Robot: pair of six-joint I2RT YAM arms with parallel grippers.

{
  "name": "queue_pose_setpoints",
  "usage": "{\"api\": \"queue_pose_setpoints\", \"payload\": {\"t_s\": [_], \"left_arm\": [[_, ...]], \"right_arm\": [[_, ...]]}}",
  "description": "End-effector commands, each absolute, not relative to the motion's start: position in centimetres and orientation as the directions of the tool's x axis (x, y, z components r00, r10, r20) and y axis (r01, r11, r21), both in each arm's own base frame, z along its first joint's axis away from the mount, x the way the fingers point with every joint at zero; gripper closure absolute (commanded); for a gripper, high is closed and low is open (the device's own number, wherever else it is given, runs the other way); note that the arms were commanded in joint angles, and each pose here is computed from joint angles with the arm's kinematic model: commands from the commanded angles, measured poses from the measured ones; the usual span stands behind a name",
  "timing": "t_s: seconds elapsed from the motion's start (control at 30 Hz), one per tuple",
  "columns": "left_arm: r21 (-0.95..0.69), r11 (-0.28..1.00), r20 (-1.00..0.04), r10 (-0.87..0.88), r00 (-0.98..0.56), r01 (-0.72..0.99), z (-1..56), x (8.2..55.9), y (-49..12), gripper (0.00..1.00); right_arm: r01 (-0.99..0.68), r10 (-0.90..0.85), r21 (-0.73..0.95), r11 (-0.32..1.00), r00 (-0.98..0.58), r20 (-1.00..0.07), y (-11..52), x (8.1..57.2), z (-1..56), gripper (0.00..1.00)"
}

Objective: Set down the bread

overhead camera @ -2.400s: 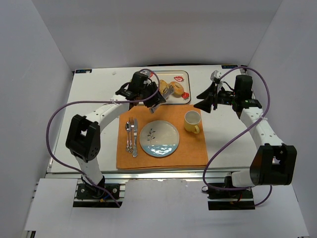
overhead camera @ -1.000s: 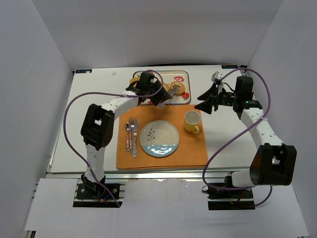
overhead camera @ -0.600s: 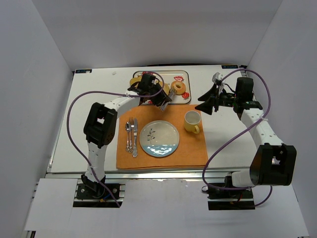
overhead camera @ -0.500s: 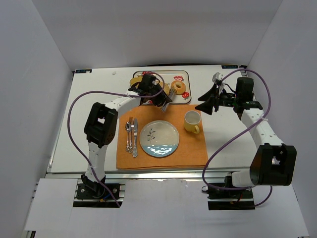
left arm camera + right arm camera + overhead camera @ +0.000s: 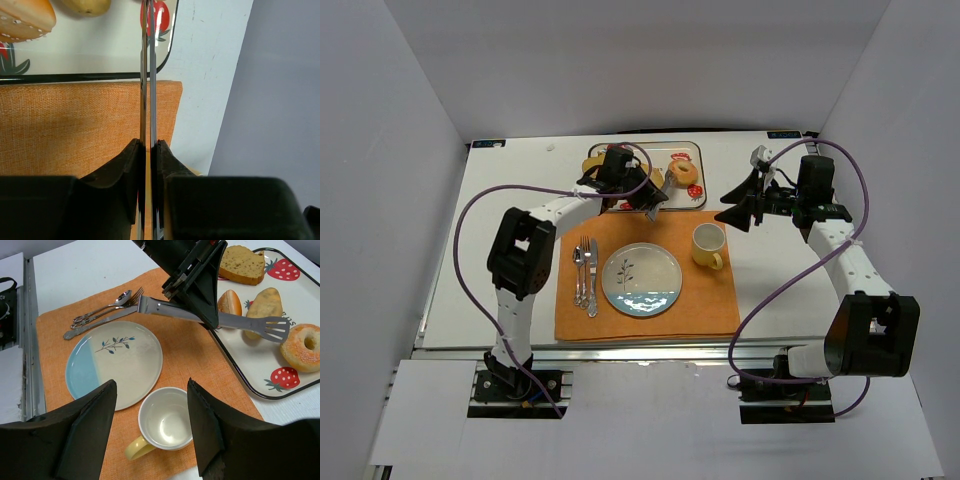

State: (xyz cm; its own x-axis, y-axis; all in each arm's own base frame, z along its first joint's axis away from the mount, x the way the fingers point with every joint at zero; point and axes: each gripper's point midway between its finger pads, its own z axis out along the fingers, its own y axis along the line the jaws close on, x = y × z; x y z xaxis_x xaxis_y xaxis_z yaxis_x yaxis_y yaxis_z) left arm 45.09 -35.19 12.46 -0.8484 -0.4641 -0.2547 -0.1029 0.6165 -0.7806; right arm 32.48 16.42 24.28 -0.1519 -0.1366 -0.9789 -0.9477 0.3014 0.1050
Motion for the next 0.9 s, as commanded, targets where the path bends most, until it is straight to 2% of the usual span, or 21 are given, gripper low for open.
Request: {"api": "queue_pose_setpoints", "payload": {"t_s": [0.0,0.07,0.23,0.43,0.87], "left_arm": [[-0.832,0.555,-0.323,-0.481,-0.815,0.002,19.0,44.9,-35.3,1.00],[-0.833,0.553,-0.309,-0.482,-0.819,-0.011,18.6,44.6,-35.2,0.98],[-0.837,0.546,-0.282,-0.496,-0.821,-0.042,18.1,44.4,-35.1,0.78],[-0.835,0.545,-0.260,-0.503,-0.825,-0.069,17.4,44.1,-35.0,0.68],[-0.892,0.422,-0.126,-0.582,-0.803,-0.165,17.4,43.8,-35.4,0.59]], "right_arm": [[-0.957,-0.126,0.071,0.280,-0.109,-0.986,16.5,31.9,25.4,0.36],[-0.958,-0.126,0.069,0.279,-0.108,-0.986,16.5,31.9,25.5,0.36],[-0.957,-0.126,0.072,0.282,-0.111,-0.986,16.5,32.0,25.4,0.36],[-0.958,-0.127,0.069,0.280,-0.108,-0.986,16.5,32.0,25.5,0.36],[-0.958,-0.128,0.078,0.276,-0.117,-0.985,16.5,31.9,25.1,0.36]]}}
